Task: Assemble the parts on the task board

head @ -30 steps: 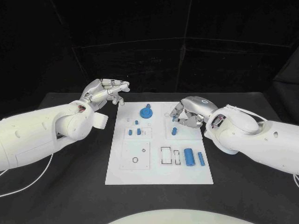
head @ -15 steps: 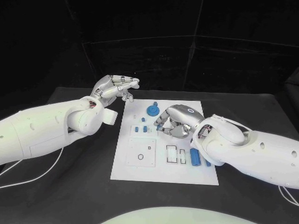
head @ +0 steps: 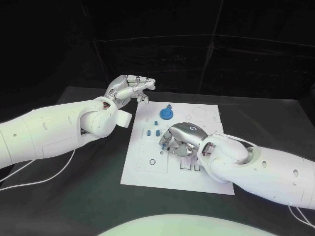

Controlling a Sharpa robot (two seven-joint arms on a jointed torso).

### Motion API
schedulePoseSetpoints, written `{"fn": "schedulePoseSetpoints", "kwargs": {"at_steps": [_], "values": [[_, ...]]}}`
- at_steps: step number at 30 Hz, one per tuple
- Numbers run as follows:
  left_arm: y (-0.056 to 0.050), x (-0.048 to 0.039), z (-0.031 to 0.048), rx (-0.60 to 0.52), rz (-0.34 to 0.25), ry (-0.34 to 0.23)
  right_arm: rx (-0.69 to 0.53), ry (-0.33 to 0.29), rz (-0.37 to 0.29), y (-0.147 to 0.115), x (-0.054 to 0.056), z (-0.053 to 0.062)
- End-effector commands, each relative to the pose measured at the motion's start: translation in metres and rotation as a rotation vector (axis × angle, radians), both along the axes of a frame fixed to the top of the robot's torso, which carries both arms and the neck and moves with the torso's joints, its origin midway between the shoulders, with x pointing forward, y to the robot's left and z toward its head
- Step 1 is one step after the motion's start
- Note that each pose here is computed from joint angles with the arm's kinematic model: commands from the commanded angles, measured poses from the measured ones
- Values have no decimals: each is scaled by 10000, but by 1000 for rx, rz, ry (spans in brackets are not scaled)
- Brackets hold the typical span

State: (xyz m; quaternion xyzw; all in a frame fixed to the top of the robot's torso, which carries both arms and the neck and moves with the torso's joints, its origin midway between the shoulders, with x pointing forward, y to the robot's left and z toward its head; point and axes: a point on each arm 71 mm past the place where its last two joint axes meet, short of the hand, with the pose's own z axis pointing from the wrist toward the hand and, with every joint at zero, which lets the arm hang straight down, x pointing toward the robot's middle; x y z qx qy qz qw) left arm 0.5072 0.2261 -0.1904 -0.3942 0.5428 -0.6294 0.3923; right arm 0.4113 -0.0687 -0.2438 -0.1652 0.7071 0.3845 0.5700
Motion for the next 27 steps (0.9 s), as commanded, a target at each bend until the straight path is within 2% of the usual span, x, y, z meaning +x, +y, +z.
{"fn": "schedulePoseSetpoints", "kwargs": {"at_steps": [1, 8, 27], "values": [[-13, 2, 23, -18, 3, -14, -45, 3, 32, 30, -20, -30], [-27, 5, 20, -19, -1, -12, -56, 10, 38, 57, -39, -61], [-29, 8, 12, -19, -10, -3, -93, 14, 26, 77, -4, -114]]}}
